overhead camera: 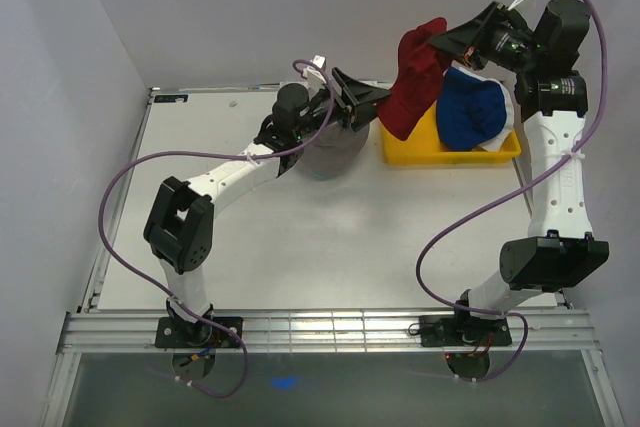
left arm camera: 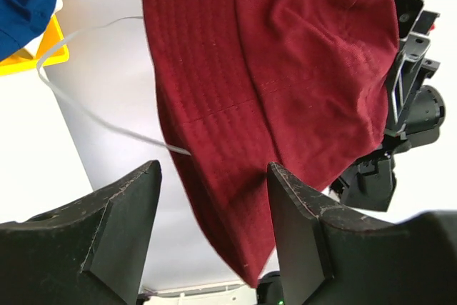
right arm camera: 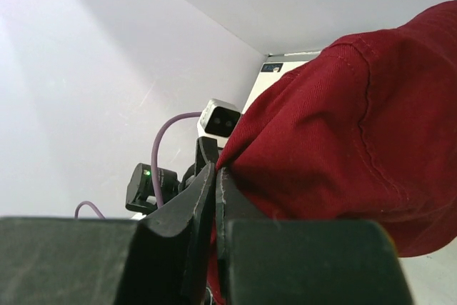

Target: Stack the hats

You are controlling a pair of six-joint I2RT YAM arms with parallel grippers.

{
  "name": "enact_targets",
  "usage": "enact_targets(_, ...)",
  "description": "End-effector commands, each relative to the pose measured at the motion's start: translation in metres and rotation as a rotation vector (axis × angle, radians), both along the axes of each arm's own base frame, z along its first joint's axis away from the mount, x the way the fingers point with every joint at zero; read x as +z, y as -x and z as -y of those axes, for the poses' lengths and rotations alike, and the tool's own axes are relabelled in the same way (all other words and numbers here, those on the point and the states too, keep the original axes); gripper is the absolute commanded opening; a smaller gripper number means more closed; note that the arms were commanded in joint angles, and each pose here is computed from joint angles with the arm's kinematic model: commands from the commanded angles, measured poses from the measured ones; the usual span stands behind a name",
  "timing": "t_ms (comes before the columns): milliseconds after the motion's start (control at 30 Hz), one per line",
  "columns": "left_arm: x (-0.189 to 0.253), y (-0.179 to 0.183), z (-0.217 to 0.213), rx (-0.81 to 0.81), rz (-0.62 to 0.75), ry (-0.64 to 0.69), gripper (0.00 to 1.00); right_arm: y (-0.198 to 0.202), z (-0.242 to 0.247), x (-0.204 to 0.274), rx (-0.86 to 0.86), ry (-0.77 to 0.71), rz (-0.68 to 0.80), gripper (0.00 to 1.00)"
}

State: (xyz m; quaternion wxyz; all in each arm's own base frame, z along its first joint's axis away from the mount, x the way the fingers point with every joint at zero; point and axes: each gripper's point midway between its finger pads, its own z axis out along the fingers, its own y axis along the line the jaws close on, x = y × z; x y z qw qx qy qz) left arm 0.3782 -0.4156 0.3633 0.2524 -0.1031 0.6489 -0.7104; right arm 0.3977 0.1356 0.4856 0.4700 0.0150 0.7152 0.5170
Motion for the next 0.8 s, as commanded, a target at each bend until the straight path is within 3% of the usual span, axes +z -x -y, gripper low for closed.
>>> enact_targets(0, 0.042, 0.004, -0.006, 0.025, 0.066, 0.085, 0.70, 0.013, -0.008, 0.019, 0.039, -0.001, 0.079, 0.08)
enact_targets(300, 0.053, -0.008, -0.008, 0.056, 0.091, 0.102, 0.64, 0.015, -0.013, 0.008, 0.053, 0.012, 0.063, 0.08)
enact_targets(433, 0.056, -0.015, -0.016, 0.080, 0.096, 0.105, 0.53, 0.015, -0.013, 0.004, 0.056, 0.018, 0.056, 0.08)
enact_targets(567, 0.059, -0.022, -0.024, 0.092, 0.112, 0.099, 0.35, 0.012, -0.013, -0.003, 0.061, 0.027, 0.046, 0.08)
enact_targets(767, 0.057, -0.035, -0.028, 0.083, 0.146, 0.073, 0.15, 0.003, -0.016, -0.016, 0.081, 0.028, 0.028, 0.08)
